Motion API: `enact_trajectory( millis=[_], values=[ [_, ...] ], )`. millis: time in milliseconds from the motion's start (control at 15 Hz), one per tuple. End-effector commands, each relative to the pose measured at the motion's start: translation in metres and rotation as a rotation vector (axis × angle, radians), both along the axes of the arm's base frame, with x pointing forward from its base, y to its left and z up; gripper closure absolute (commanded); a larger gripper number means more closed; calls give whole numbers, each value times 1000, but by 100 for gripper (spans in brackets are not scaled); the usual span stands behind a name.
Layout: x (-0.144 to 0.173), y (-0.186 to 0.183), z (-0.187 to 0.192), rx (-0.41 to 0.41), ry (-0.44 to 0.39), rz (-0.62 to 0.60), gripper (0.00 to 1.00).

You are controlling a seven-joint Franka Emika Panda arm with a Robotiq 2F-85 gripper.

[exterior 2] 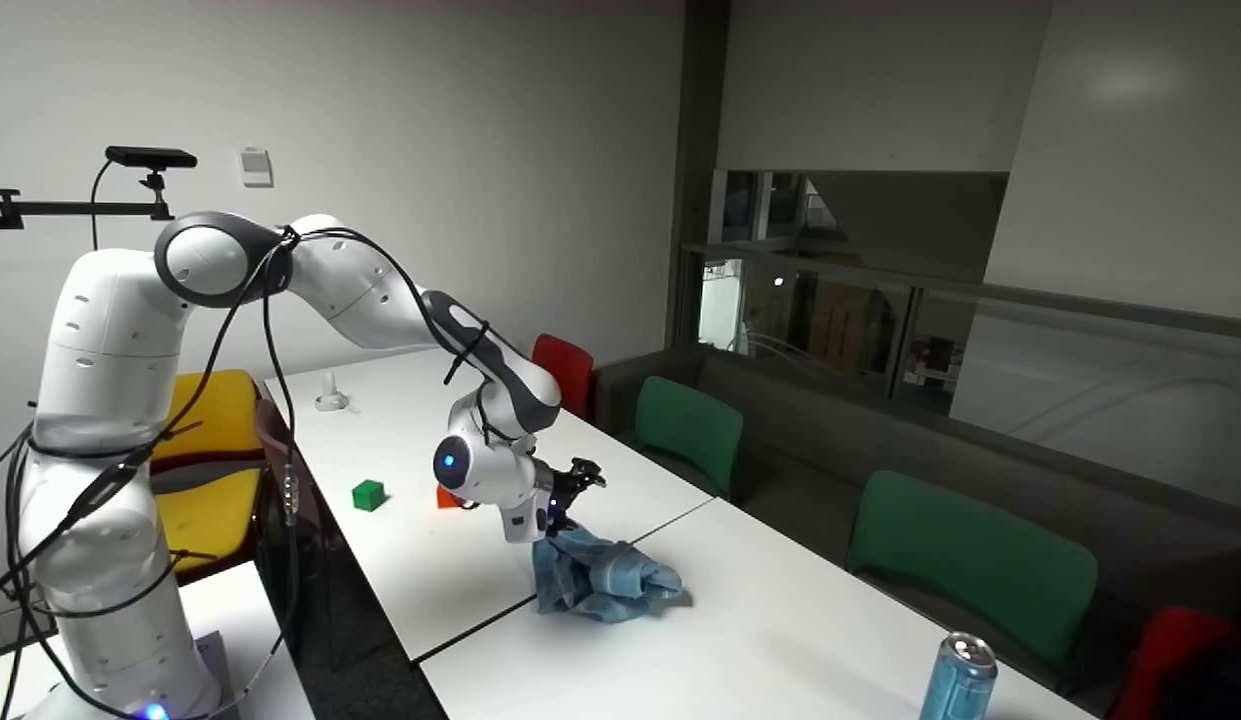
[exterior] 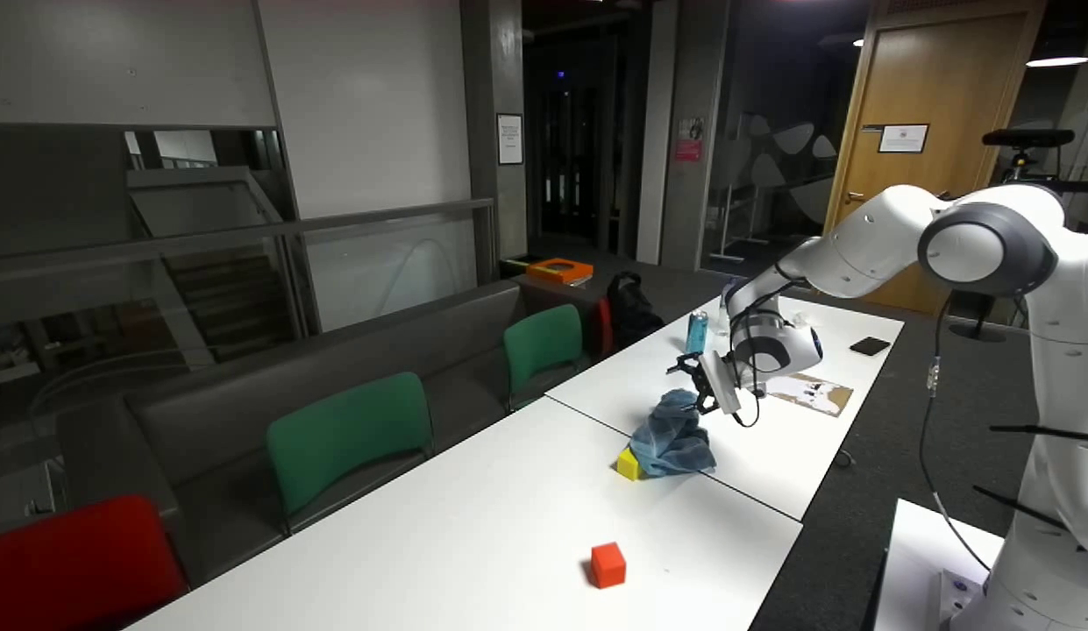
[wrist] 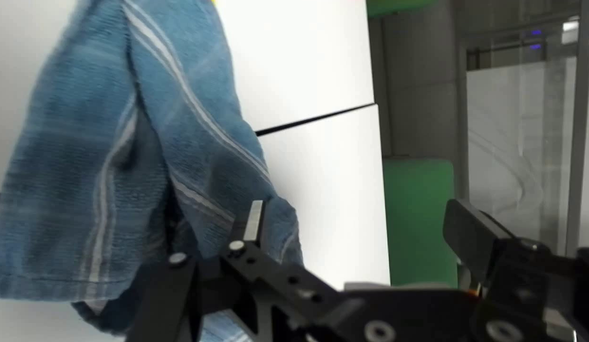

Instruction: Move the cloth

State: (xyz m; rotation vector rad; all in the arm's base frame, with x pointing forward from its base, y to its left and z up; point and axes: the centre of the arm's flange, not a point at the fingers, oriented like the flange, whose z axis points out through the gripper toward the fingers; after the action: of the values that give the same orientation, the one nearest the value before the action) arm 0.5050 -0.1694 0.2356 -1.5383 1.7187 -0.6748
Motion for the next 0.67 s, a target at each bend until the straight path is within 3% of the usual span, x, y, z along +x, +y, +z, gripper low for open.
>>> enact_trajectory(
  millis=[0,333,600],
  values=[
    [-19,23,1,-65,54,195,0],
    [-26,32,-11,-178,138,466,0],
    [-28,34,-13,-221,154,549,0]
  ],
)
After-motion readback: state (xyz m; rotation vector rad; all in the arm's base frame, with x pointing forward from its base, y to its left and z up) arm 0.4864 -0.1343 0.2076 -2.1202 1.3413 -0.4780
